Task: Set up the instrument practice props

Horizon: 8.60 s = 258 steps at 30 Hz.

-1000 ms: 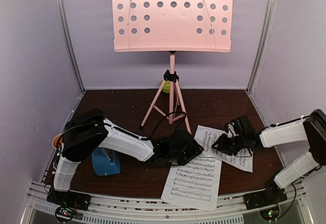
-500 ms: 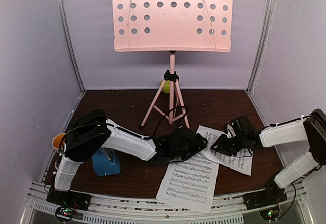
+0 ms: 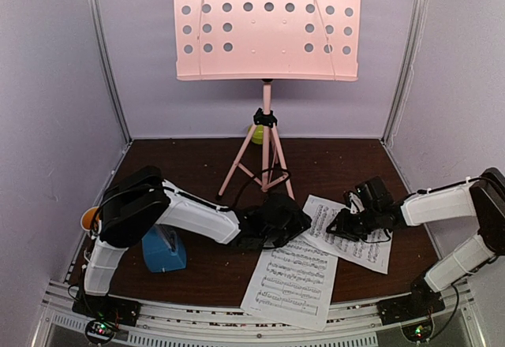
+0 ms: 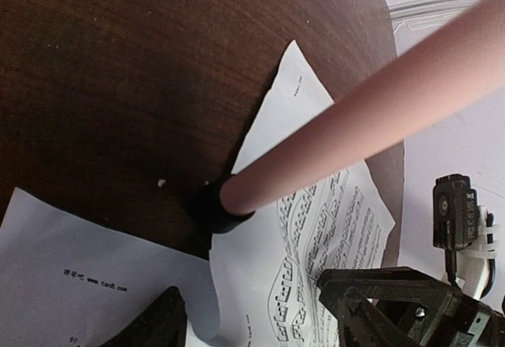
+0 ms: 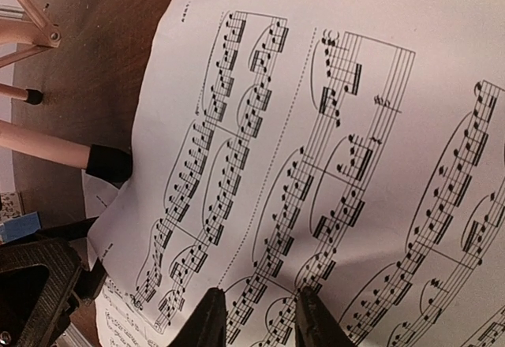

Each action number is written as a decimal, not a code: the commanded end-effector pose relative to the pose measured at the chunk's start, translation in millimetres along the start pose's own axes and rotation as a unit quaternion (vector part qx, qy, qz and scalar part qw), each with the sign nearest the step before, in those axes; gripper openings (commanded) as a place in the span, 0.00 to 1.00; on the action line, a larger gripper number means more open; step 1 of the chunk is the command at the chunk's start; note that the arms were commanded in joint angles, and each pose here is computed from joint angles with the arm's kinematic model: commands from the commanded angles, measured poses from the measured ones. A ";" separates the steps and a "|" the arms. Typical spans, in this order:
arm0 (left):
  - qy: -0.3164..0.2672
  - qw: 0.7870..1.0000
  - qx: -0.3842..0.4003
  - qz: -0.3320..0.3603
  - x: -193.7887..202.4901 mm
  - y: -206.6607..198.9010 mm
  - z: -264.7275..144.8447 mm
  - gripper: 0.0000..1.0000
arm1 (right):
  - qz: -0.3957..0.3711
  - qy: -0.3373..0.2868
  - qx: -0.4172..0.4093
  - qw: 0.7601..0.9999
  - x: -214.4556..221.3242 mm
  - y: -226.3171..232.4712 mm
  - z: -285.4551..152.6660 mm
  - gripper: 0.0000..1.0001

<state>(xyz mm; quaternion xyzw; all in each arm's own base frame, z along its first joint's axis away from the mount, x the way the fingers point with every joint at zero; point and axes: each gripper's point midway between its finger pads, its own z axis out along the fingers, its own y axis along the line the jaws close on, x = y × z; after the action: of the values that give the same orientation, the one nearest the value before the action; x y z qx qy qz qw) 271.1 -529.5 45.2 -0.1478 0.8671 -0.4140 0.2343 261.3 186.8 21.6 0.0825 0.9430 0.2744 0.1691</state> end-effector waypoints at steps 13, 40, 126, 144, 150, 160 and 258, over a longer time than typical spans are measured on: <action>0.057 0.995 0.053 0.057 1.3 5.5 -14.8 0.63 | 0.012 0.092 0.096 0.991 45.1 -45.4 3.7 0.32; 0.086 0.986 0.047 0.133 3.4 -21.0 -6.3 0.59 | 0.000 0.052 0.102 0.993 18.1 -33.9 -15.0 0.35; 0.190 0.916 0.040 0.351 19.3 -20.1 25.3 0.56 | 0.179 -0.082 0.036 0.980 -54.0 -160.8 -76.0 0.24; 0.195 0.920 0.022 0.340 10.2 -5.0 22.8 0.55 | 0.239 -0.095 0.091 0.962 -25.6 -173.3 -87.9 0.65; 0.198 0.919 0.023 0.341 9.3 -4.5 23.4 0.55 | 0.241 -0.050 0.073 0.967 -8.0 -163.7 -77.5 0.65; 0.191 0.922 0.015 0.338 -6.2 -6.3 27.9 0.55 | 0.188 0.033 0.048 0.980 -7.8 -130.4 -64.4 0.62; 0.155 0.698 -0.009 0.699 54.5 21.4 -42.3 0.72 | 0.046 0.090 -0.033 0.994 19.4 4.9 -99.9 0.56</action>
<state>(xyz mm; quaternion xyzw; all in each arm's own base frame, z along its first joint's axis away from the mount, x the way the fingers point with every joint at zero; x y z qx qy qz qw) 194.7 -518.8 25.5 0.5653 0.7500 -0.1449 0.3114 205.2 151.8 92.6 0.0965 0.9369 0.3289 0.0694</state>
